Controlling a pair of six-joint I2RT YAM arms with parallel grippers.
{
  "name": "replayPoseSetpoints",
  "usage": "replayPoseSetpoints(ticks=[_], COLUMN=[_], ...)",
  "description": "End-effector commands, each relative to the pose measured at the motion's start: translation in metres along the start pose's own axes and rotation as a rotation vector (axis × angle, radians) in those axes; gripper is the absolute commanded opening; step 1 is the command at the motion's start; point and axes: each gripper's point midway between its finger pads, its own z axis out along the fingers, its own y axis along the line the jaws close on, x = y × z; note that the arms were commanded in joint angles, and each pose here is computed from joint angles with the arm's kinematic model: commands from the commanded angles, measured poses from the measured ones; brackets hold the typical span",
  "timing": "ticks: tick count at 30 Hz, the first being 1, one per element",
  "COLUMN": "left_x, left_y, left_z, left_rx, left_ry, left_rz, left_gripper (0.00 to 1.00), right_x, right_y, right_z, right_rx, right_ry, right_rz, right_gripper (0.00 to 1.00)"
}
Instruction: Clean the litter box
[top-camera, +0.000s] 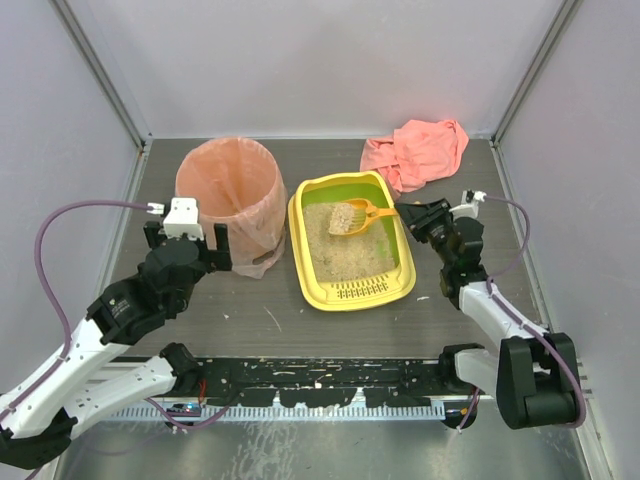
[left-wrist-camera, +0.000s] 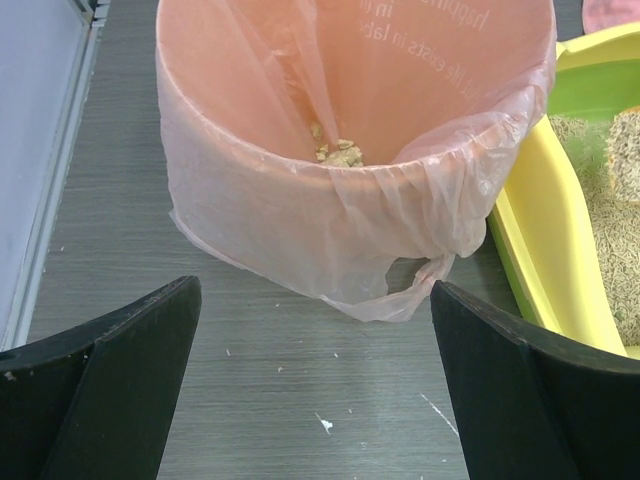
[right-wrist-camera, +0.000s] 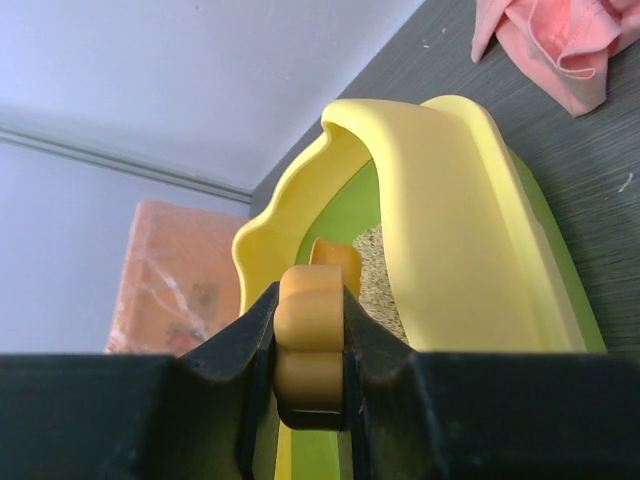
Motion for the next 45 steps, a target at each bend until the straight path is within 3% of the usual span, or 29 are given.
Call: replayPoseSetpoints(ticks=[1, 13, 19, 23, 26, 29, 33, 36, 39, 43, 45], left_x=[-0.01, -0.013, -0.016, -0.015, -0.015, -0.013, -0.013, -0.013, -0.013, -0.012, -0.013], left_y=[-0.008, -0.013, -0.013, -0.015, -0.017, -0.018, -0.02, -0.02, -0.02, -0.018, -0.018], left_z=[-0.002, -0.003, -0.004, -0.002, -0.002, -0.001, 0.0, 0.001, 0.001, 0.002, 0.002], left_rx=[0.04, 0.065, 0.067, 0.074, 0.083, 0.084, 0.089, 0.084, 0.084, 0.075, 0.073], left_ry=[-0.021, -0.019, -0.037, -0.045, -0.036, -0.031, -0.023, -0.028, -0.025, -0.029, -0.029], left_rz=[-0.034, -0.054, -0.063, -0.063, -0.058, -0.06, -0.052, -0.053, -0.043, -0.041, -0.039], left_gripper=[0.99, 0.98, 0.98, 0.98, 0.98, 0.98, 0.98, 0.98, 0.98, 0.98, 0.98], right_x=[-0.017, -0.025, -0.039, -0.02, -0.039, -0.019, -0.035, -0.02, -0.037, -0.031, -0.044], right_y=[0.03, 0.029, 0.013, 0.034, 0.012, 0.033, 0.015, 0.03, 0.013, 0.022, 0.011], right_z=[-0.014, -0.032, -0.04, -0.035, -0.04, -0.033, -0.037, -0.032, -0.039, -0.036, -0.041], right_rx=[-0.159, -0.338, -0.29, -0.347, -0.299, -0.36, -0.325, -0.363, -0.326, -0.324, -0.296], right_ry=[-0.018, 0.02, -0.04, 0.053, -0.024, 0.074, 0.002, 0.076, -0.012, 0.022, -0.048], right_rz=[0.07, 0.288, 0.294, 0.253, 0.316, 0.281, 0.337, 0.293, 0.323, 0.257, 0.26], right_gripper=[0.01, 0.0, 0.01, 0.01, 0.01, 0.01, 0.01, 0.01, 0.01, 0.01, 0.01])
